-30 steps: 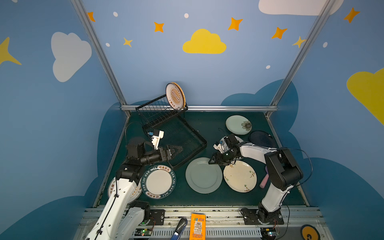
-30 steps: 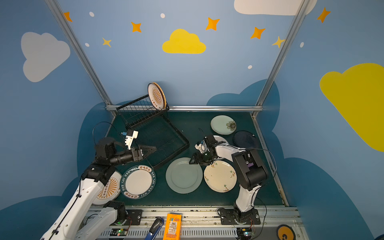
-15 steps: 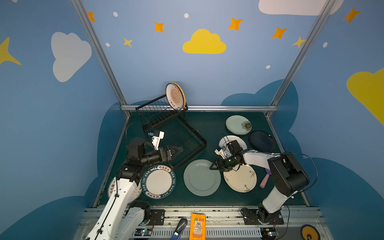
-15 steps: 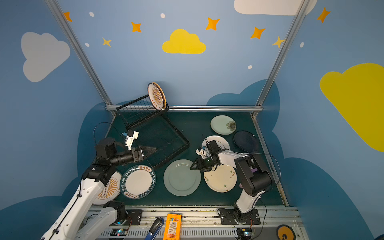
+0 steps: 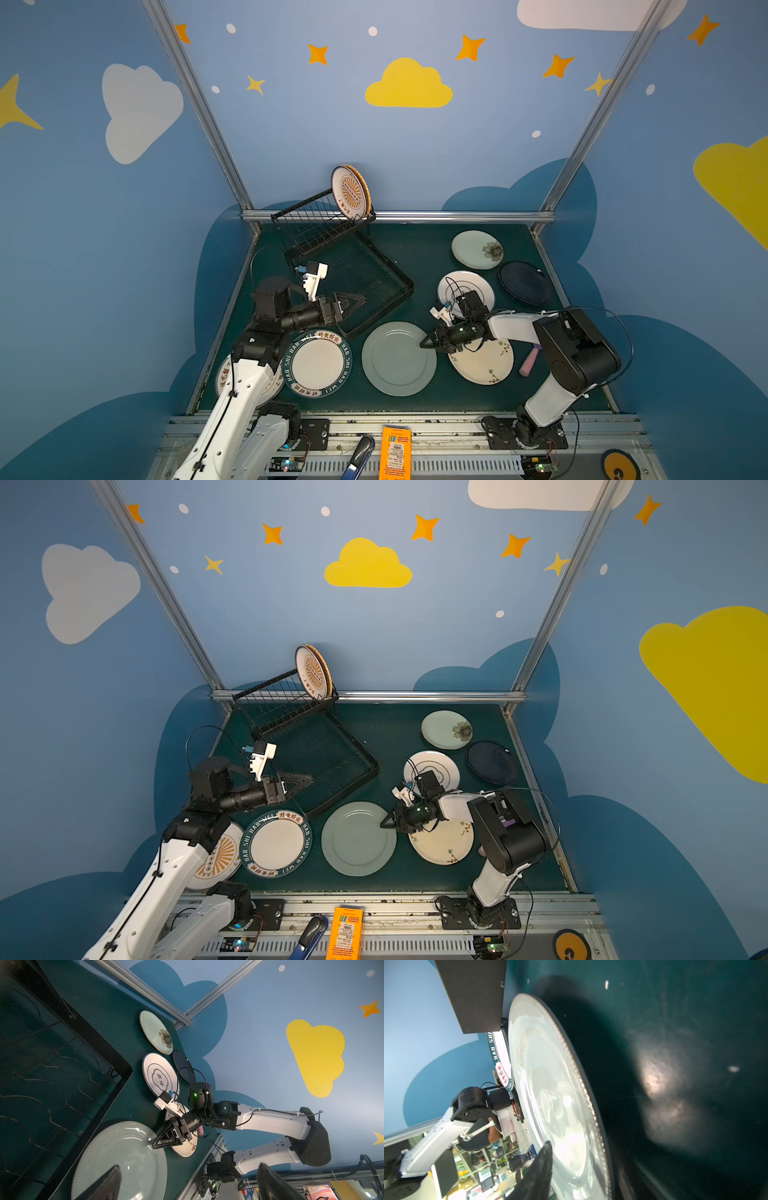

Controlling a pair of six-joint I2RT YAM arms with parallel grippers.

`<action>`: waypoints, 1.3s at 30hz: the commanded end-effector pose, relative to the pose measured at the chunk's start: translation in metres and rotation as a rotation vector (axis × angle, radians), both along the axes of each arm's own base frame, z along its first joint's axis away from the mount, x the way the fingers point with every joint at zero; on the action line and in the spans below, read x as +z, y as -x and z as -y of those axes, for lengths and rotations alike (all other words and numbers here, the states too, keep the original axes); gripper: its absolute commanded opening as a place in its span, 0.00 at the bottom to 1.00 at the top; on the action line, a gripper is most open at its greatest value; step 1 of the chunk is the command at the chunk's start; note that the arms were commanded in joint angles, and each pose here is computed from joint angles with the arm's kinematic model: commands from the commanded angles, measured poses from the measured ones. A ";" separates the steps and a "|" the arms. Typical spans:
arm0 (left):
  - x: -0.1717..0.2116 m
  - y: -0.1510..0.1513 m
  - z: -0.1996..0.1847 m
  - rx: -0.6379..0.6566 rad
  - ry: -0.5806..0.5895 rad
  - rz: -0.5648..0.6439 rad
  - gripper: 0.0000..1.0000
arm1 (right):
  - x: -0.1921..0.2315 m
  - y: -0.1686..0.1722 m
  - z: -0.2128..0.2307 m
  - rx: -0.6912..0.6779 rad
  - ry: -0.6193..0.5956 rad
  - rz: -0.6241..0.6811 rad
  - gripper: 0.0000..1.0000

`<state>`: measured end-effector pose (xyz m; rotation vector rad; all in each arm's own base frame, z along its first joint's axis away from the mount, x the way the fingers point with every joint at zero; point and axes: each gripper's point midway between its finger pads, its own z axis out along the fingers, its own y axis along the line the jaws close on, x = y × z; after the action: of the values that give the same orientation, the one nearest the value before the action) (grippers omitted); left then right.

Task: Load the plates into the dish rack
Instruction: 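Grasp the pale green plate's rim with the right gripper while the left approaches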

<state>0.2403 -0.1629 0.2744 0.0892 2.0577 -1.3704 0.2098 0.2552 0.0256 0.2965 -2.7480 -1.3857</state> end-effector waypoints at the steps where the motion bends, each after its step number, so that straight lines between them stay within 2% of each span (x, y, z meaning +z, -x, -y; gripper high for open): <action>1: 0.002 0.001 -0.002 0.011 -0.004 0.024 1.00 | -0.042 0.027 0.020 -0.009 0.144 -0.134 0.39; 5: 0.004 0.003 -0.003 0.017 -0.003 0.029 1.00 | -0.051 0.028 0.022 -0.009 0.156 -0.159 0.30; 10: 0.004 0.006 -0.005 0.031 -0.007 0.035 1.00 | -0.053 0.026 0.027 -0.027 0.193 -0.134 0.24; 19: 0.007 0.008 -0.010 0.072 -0.027 0.038 1.00 | -0.045 0.026 0.025 -0.021 0.154 -0.137 0.02; 25: 0.009 0.006 -0.013 0.090 -0.042 0.037 1.00 | -0.022 0.019 0.019 -0.019 0.063 -0.124 0.00; 39: 0.009 -0.004 -0.020 0.157 -0.058 0.025 1.00 | 0.040 -0.005 0.025 -0.057 -0.046 -0.042 0.00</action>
<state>0.2411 -0.1474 0.2681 -0.0286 2.0778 -1.2462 0.2097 0.2384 0.0570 0.2348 -2.6809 -1.4836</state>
